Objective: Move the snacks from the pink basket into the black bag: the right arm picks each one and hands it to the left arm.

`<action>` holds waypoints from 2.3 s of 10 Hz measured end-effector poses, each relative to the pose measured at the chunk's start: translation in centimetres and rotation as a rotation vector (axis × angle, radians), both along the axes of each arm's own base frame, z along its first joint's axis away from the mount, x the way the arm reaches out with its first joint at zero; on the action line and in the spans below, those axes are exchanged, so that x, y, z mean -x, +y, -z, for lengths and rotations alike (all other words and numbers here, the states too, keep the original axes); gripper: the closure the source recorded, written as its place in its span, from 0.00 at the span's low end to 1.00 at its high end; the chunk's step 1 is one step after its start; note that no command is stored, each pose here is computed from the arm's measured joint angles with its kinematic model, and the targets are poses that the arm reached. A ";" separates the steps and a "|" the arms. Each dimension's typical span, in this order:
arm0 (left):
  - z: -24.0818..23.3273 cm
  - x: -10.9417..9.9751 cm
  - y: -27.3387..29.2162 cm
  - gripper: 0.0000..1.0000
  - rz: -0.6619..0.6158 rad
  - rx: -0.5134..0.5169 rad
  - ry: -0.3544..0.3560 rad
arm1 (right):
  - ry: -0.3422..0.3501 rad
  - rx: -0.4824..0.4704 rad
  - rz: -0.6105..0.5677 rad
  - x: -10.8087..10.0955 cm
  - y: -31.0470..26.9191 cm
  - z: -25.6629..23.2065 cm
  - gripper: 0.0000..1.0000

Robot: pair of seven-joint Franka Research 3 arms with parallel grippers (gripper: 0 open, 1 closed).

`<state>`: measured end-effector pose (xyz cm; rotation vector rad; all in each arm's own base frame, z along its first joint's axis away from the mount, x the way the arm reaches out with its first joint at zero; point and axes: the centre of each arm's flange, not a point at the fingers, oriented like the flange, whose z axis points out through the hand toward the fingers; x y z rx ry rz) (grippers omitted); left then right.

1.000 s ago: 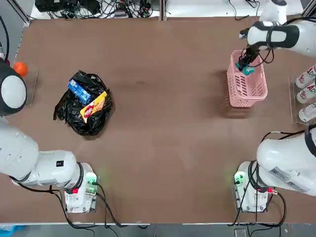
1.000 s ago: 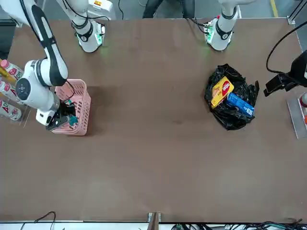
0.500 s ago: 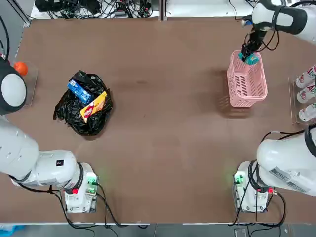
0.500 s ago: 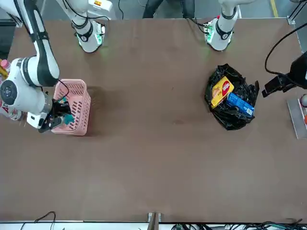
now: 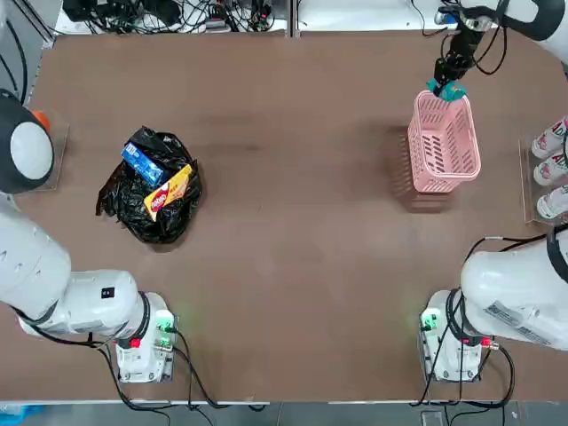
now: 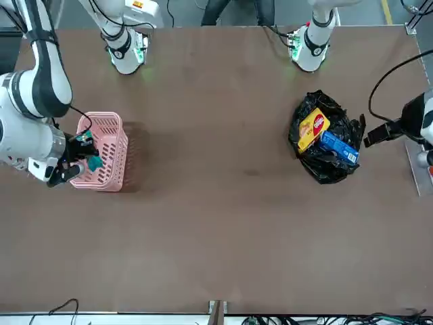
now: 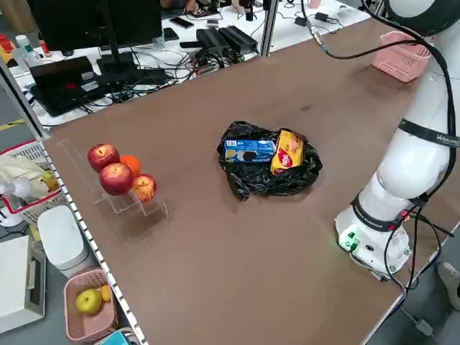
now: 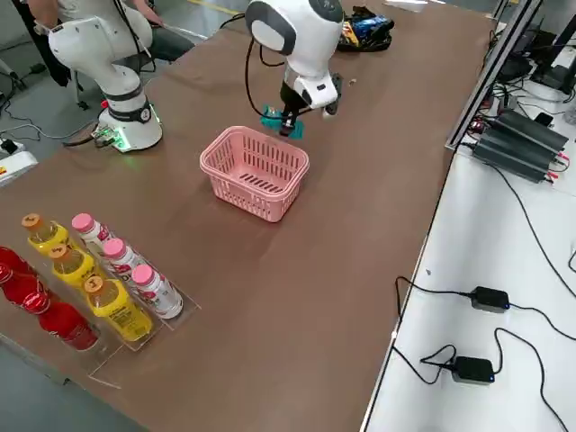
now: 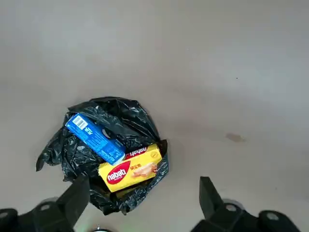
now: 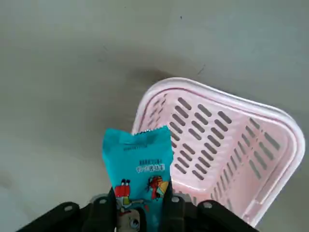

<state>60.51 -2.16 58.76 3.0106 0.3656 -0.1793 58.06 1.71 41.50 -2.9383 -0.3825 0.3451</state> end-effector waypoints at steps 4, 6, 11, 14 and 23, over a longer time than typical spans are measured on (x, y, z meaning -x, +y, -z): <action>0.8 -0.4 0.2 0.00 -0.031 0.022 0.017 | 0.048 -0.016 0.188 0.0 6.2 -2.4 0.65; 1.6 -0.8 0.2 0.00 -0.073 0.110 0.039 | 0.082 -0.021 0.287 0.4 9.3 -2.8 0.65; 1.5 -1.6 -4.0 0.00 -0.284 0.288 0.086 | 0.162 -0.002 0.545 2.5 19.7 -4.9 0.65; 1.3 -2.0 -9.2 0.00 -0.395 0.315 0.076 | 0.160 0.036 0.684 5.1 28.0 -8.3 0.65; -2.0 5.9 -25.0 0.00 -0.289 0.319 0.107 | 0.338 -0.010 1.190 7.3 38.8 -11.0 0.67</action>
